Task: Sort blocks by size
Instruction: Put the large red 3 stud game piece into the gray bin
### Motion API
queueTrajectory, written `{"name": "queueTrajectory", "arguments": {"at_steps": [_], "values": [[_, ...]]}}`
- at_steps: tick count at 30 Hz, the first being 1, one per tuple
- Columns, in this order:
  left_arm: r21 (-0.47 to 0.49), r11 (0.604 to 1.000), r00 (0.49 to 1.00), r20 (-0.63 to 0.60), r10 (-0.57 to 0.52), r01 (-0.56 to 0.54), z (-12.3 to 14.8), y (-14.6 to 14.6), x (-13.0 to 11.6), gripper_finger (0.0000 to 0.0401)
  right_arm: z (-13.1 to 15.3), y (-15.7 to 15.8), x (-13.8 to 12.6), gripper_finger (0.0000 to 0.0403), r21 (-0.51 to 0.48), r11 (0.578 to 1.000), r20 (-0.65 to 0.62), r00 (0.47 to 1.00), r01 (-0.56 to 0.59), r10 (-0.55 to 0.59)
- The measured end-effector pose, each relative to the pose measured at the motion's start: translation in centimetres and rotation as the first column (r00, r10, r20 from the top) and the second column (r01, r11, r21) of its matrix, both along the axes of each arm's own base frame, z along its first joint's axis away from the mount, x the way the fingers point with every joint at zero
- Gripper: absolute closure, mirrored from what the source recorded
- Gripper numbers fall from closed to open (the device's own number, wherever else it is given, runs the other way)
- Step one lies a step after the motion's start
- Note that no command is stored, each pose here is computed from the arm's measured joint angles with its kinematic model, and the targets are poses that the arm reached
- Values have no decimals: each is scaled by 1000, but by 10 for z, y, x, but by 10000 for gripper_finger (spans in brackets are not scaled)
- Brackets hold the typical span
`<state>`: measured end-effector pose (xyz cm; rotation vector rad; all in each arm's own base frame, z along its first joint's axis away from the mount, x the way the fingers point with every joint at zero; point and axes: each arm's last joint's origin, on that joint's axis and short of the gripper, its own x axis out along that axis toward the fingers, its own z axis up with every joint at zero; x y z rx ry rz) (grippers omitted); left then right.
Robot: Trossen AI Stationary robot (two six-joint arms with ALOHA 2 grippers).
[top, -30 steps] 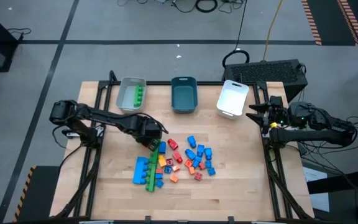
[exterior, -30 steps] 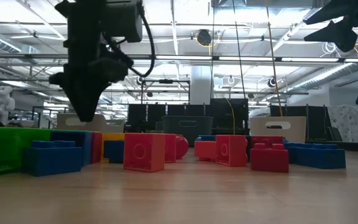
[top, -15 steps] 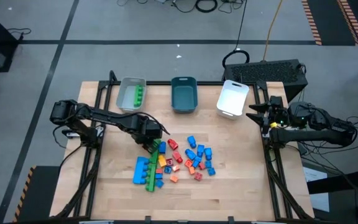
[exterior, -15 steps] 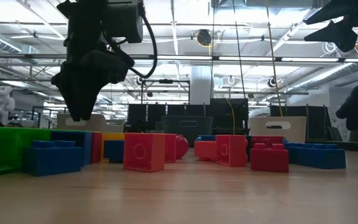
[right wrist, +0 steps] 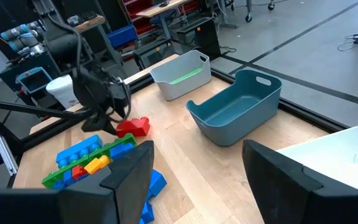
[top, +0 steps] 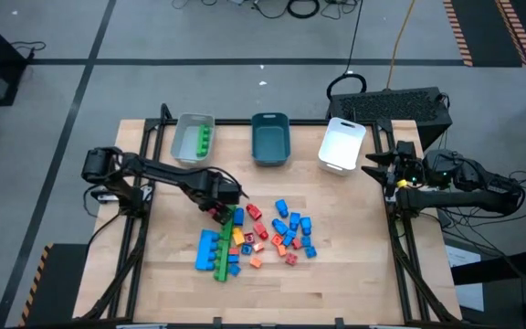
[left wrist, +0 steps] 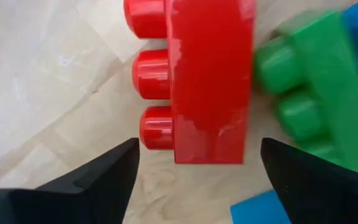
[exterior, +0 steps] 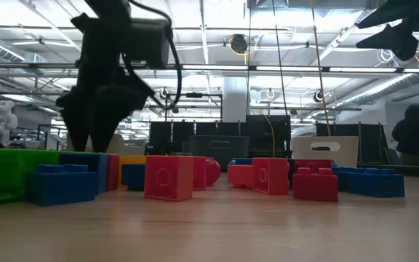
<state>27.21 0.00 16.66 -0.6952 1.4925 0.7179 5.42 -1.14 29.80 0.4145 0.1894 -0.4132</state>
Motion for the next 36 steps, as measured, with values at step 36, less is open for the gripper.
{"name": "queueTrajectory", "arguments": {"at_steps": [36], "values": [[290,942,969,223,106,-170,114,68,-13,109,0,0,0,165,-5,1000,-1,1000,5,-5]]}}
